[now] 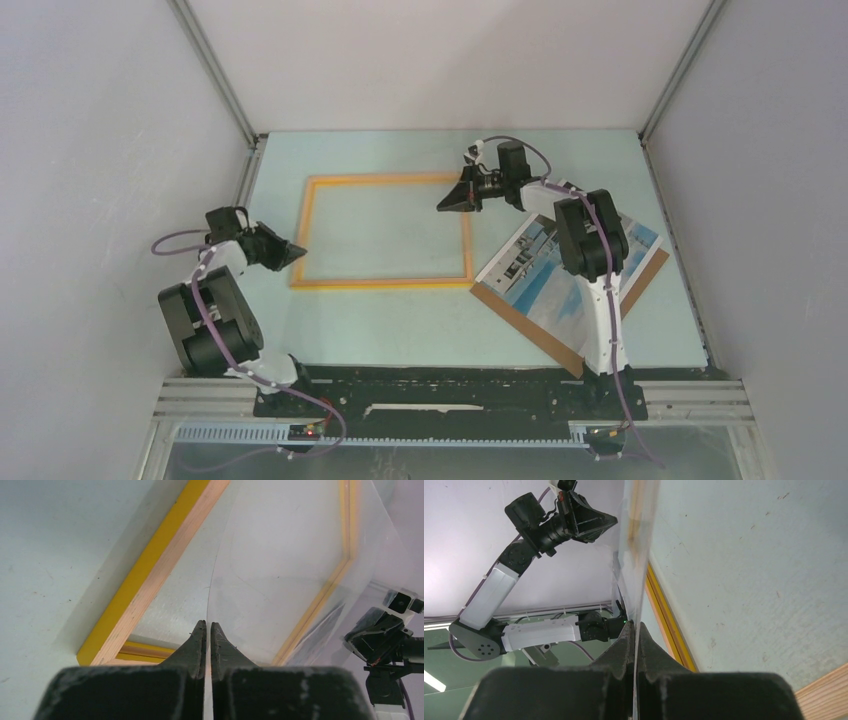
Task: Put the photo into the frame
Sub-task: Adjust the photo frame item on the photo frame.
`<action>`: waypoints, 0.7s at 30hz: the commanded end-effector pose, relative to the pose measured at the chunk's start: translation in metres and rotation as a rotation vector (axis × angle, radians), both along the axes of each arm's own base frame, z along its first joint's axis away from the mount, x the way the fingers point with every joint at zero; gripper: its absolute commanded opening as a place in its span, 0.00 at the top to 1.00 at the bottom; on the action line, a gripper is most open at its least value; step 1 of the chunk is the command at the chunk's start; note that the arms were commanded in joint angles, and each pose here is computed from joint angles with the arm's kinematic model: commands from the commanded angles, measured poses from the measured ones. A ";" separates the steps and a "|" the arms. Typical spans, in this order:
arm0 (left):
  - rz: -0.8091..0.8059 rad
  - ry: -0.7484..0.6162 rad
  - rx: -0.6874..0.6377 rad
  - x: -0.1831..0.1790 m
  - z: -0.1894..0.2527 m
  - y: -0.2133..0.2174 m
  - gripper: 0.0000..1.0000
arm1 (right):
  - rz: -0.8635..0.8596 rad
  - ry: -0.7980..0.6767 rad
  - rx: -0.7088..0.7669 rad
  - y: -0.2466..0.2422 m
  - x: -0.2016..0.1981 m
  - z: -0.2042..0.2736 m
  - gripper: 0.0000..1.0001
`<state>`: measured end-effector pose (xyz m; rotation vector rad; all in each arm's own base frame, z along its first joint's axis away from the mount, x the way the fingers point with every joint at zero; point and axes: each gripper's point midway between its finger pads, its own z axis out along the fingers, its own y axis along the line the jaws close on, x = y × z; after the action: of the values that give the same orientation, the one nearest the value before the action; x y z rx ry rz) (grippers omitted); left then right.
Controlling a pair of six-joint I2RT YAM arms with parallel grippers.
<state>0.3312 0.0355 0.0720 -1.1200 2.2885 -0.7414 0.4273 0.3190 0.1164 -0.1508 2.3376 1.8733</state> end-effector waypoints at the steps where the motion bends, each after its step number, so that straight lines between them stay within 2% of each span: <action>1: 0.013 -0.066 0.000 0.022 0.019 0.010 1.00 | -0.002 -0.056 0.022 0.003 0.014 0.014 1.00; 21: 0.041 -0.042 -0.017 0.032 0.011 0.015 1.00 | -0.024 -0.047 0.023 0.001 0.037 0.008 1.00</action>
<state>0.3434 0.0394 0.0639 -1.1698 2.2821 -0.7644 0.4488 0.3215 0.1071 -0.1323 2.3372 1.8772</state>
